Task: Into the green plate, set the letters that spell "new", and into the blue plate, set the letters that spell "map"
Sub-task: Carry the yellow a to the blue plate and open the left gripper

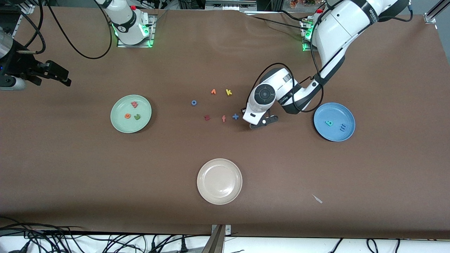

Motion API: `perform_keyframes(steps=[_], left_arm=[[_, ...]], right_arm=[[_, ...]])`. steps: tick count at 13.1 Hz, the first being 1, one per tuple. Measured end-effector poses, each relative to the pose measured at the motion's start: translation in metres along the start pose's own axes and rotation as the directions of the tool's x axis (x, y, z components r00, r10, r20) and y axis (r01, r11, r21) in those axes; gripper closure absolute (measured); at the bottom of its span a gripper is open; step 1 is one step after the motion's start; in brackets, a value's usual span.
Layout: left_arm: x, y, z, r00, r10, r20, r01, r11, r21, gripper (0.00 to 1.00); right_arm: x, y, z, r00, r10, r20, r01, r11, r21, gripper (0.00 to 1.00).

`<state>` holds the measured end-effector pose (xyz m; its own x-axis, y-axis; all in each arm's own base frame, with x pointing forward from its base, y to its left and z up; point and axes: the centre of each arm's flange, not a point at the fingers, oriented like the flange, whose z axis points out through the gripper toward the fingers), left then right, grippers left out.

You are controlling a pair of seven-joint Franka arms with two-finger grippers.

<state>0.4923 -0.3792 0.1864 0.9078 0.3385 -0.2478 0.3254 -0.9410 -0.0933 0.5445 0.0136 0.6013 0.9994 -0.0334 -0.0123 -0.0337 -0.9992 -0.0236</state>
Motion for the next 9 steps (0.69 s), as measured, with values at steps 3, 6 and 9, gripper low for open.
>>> perform_keyframes(steps=[3, 6, 9], left_arm=[[0.014, -0.030, -0.038, 0.996, 0.067, 0.064, -0.070, 0.997, 0.045, 0.74], [0.062, -0.111, -0.097, 0.976, 0.143, 0.162, -0.151, 0.988, 0.036, 0.74], [0.123, -0.197, -0.105, 0.960, 0.226, 0.164, -0.236, 0.971, 0.044, 0.74]], right_arm=[[0.000, 0.000, 0.000, 1.000, 0.000, 0.001, 0.000, 1.000, 0.000, 0.00], [0.000, -0.001, 0.001, 1.000, -0.001, 0.003, 0.001, 1.000, 0.000, 0.00], [0.000, 0.000, 0.001, 1.000, -0.001, 0.003, 0.001, 1.000, 0.000, 0.00]])
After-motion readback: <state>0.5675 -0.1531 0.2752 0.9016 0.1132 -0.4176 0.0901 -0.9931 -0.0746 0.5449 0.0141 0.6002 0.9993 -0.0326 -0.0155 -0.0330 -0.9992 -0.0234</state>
